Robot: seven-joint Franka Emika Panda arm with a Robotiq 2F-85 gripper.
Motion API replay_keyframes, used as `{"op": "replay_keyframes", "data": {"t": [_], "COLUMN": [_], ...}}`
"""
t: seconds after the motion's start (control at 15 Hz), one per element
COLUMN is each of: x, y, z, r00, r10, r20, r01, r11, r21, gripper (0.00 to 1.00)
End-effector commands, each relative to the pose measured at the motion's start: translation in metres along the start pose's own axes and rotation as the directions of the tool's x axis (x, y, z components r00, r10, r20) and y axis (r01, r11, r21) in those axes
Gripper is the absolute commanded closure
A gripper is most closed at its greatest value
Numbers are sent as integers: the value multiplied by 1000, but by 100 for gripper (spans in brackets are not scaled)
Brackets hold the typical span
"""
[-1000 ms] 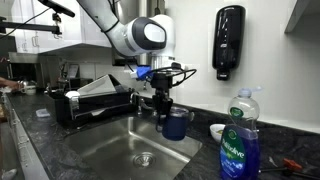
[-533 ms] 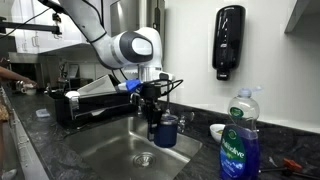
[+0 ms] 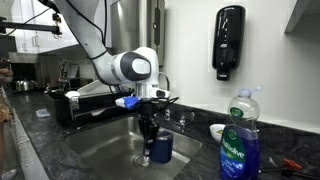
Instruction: Put the blue cup under the tap in the sink and fill it with water
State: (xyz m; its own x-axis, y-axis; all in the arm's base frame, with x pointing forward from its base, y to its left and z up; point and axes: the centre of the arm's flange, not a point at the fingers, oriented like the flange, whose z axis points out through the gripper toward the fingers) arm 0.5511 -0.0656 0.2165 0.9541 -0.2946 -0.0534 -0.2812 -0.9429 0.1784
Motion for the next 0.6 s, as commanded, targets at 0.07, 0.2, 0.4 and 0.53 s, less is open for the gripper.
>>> {"op": "replay_keyframes", "data": {"t": [0.07,0.2,0.4,0.53], "x": [17,20,30,35], "y": [-1,-4,-10,-16], "z": [6,9,17,21], "r00": [998,999,999,999], "r10": [-41,-31,-12,-2], "r20": [51,41,30,32], "r01": [40,30,11,0], "r11": [999,999,999,998], "r21": [17,28,41,59], "gripper": [96,96,96,96]}}
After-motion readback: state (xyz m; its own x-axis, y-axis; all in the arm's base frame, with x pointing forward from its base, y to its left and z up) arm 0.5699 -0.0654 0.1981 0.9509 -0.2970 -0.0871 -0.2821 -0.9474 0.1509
